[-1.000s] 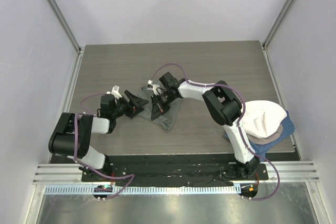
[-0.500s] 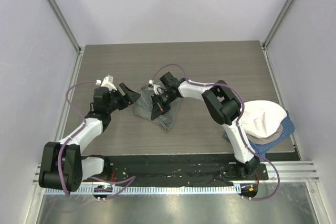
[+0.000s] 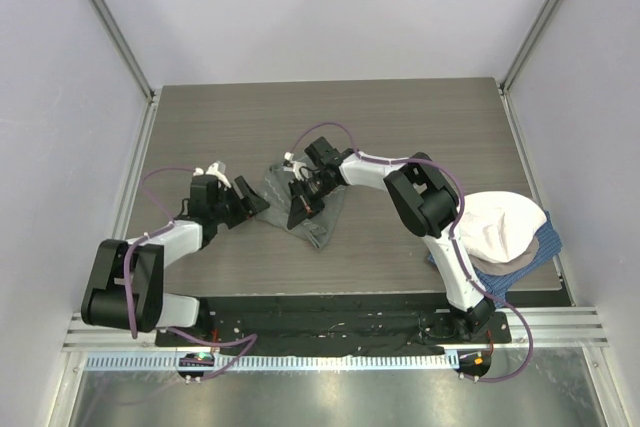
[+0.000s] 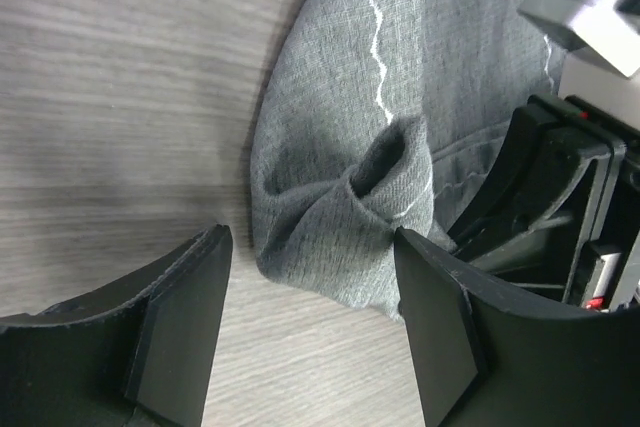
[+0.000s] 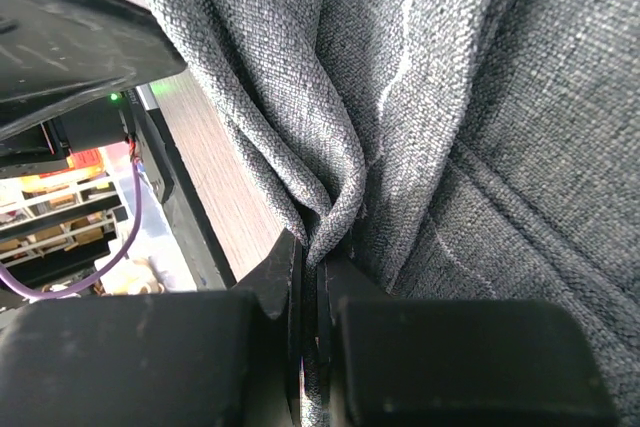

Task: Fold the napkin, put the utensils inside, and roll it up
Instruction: Roll the napkin with the utensil

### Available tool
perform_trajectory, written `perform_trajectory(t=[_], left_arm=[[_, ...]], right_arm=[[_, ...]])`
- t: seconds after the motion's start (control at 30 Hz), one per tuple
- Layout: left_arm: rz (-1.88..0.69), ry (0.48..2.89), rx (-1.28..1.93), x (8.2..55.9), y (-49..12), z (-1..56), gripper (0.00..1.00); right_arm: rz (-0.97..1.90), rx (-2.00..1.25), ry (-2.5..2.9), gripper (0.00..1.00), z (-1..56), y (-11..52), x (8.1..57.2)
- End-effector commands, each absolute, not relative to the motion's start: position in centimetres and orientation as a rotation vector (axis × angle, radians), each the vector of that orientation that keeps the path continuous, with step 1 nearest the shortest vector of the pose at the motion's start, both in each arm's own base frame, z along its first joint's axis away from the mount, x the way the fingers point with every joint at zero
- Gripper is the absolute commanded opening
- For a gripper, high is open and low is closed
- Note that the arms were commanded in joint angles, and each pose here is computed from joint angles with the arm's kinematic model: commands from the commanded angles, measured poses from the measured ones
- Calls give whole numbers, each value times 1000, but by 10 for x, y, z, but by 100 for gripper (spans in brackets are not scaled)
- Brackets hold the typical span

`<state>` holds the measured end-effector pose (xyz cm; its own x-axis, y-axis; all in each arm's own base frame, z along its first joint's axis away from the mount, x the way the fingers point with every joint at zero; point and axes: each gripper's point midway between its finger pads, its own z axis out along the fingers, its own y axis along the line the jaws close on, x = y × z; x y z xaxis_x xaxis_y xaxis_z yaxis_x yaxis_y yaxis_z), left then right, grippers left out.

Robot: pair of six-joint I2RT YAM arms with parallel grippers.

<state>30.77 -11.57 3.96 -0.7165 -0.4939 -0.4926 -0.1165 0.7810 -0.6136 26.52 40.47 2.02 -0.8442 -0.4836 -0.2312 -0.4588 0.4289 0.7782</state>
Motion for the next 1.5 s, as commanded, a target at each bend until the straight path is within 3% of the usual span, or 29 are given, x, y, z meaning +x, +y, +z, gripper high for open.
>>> perform_trajectory(t=[0.0, 0.2, 0.4, 0.67, 0.97, 1.1, 1.23, 1.27, 1.47], left_arm=[[-761, 2203, -400, 325, -119, 59, 70], [-792, 2112, -416, 322, -119, 73, 71], [-816, 2183, -392, 318, -125, 53, 71], [-776, 2198, -360, 327, -123, 44, 65], [-782, 2223, -343, 330, -126, 35, 45], [-802, 2235, -341, 332, -128, 33, 23], [-791, 2277, -361, 330, -128, 26, 4], [-789, 2293, -365, 329, -128, 25, 2], [-739, 2357, -380, 328, -123, 26, 0]], right_arm=[[-1251, 861, -2739, 1, -21, 386, 269], [-1268, 886, -2752, 1, -14, 377, 267], [-1263, 836, -2697, 1, -26, 374, 260], [-1261, 828, -2671, 1, -30, 371, 258], [-1295, 795, -2630, 1, -32, 369, 265], [-1299, 805, -2642, 2, -27, 370, 271], [-1291, 851, -2710, 20, -7, 372, 283], [-1285, 883, -2756, 35, 6, 371, 290], [-1226, 1076, -2955, 65, 52, 357, 303]])
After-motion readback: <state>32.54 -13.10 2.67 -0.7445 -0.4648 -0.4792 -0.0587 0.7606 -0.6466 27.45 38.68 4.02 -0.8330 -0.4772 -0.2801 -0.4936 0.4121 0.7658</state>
